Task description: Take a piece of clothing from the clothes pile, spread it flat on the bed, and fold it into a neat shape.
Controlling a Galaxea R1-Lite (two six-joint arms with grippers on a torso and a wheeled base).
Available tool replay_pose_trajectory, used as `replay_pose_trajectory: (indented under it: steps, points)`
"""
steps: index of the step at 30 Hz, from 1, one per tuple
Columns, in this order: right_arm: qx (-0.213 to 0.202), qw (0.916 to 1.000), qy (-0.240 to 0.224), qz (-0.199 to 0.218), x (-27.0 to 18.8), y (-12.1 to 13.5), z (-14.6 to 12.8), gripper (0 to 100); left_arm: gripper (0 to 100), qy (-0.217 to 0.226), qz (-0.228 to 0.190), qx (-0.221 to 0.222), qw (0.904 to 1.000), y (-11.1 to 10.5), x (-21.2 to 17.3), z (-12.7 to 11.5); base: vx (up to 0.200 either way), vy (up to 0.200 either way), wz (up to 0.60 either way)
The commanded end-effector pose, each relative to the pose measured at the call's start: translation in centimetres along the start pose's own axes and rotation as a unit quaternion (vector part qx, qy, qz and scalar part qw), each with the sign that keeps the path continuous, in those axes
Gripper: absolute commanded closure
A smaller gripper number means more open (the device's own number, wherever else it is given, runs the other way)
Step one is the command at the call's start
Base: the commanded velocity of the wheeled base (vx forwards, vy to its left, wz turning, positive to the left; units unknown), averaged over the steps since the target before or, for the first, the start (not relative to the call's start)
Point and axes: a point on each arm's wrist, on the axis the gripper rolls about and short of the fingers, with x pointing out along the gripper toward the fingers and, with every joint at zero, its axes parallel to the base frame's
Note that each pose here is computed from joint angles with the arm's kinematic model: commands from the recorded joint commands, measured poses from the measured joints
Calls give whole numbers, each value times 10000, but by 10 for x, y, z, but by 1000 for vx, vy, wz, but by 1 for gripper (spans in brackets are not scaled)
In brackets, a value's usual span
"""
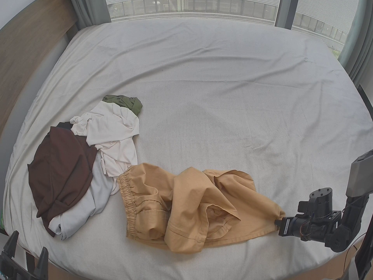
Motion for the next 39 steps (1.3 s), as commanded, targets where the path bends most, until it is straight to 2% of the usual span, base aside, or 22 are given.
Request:
replay_pose_trajectory:
  steps: [1,6,9,10,11,12,13,16,17,18,19,21,24,26,28,29,31,34,35,36,38,39]
  points:
    - [-21,9997,-188,123,-2,3,3,0,0,11,-8,11,10000,0,0,-5,0,0,0]
    - [-104,9944,-927,493,-22,12,17,0,0,11,-39,34,10000,0,0,-5,0,0,0]
    - [-272,9810,-1610,1050,-48,28,29,0,0,-5,-92,50,9999,0,0,-5,0,0,0]
    - [-316,9770,-1728,1207,-54,34,30,0,0,-12,-92,50,9999,0,0,-5,0,0,0]
    - [-316,9770,-1728,1207,-54,34,30,0,0,-12,-92,50,9999,0,0,-5,0,0,0]
    - [-385,9692,-1915,1497,-66,44,32,0,0,-20,-108,81,9999,0,0,-5,0,0,0]
    - [-429,9663,-1958,1615,-70,48,32,0,0,-29,-130,97,9999,0,0,-5,0,0,0]
    - [-483,9620,-2027,1766,-73,55,33,0,0,-120,-160,54,9998,-1,0,-3,0,0,0]
    - [-481,9614,-2047,1775,-73,56,34,0,0,-441,-144,29,9989,-1,-2,8,0,0,0]
    - [-481,9614,-2047,1775,-73,56,34,0,0,-441,-144,29,9989,-1,-2,8,0,0,0]
    - [-486,9604,-2064,1808,-73,57,35,0,0,-1372,-179,37,9904,0,-14,50,0,0,0]
    - [-535,9572,-2087,1933,-72,61,36,0,0,-1456,-267,50,9890,0,-15,75,0,0,0]
    - [-755,9453,-1948,2505,-74,81,30,0,0,-985,-692,1,9927,1,-7,73,0,0,0]
    - [-828,9415,-1892,2662,-75,89,28,0,0,-656,-993,-14,9929,1,-2,66,0,0,0]
    - [-943,9381,-1724,2854,-71,100,22,0,0,-305,-1423,-75,9893,0,3,58,0,0,0]
    - [-953,9378,-1708,2868,-71,101,21,0,0,-257,-1476,-83,9887,0,4,57,0,0,0]
    - [-1043,9335,-1564,3053,-64,110,17,0,0,174,-1917,-328,9808,-3,16,62,0,0,0]
    - [-1065,9302,-1560,3148,-61,115,19,0,0,376,-2050,-441,9770,-4,23,68,0,0,0]
    - [-1010,9237,-1607,3327,-56,126,26,0,0,722,-2326,-830,9663,-8,40,81,0,0,0]
    - [-994,9234,-1615,3336,-55,126,27,0,0,745,-2337,-861,9656,-9,41,82,0,0,0]
    - [-609,9230,-1442,3515,-50,138,30,0,0,1082,-2695,-1381,9469,-14,59,90,0,0,0]
    - [-609,9230,-1442,3515,-50,138,30,0,0,1082,-2695,-1381,9469,-14,59,90,0,0,0]
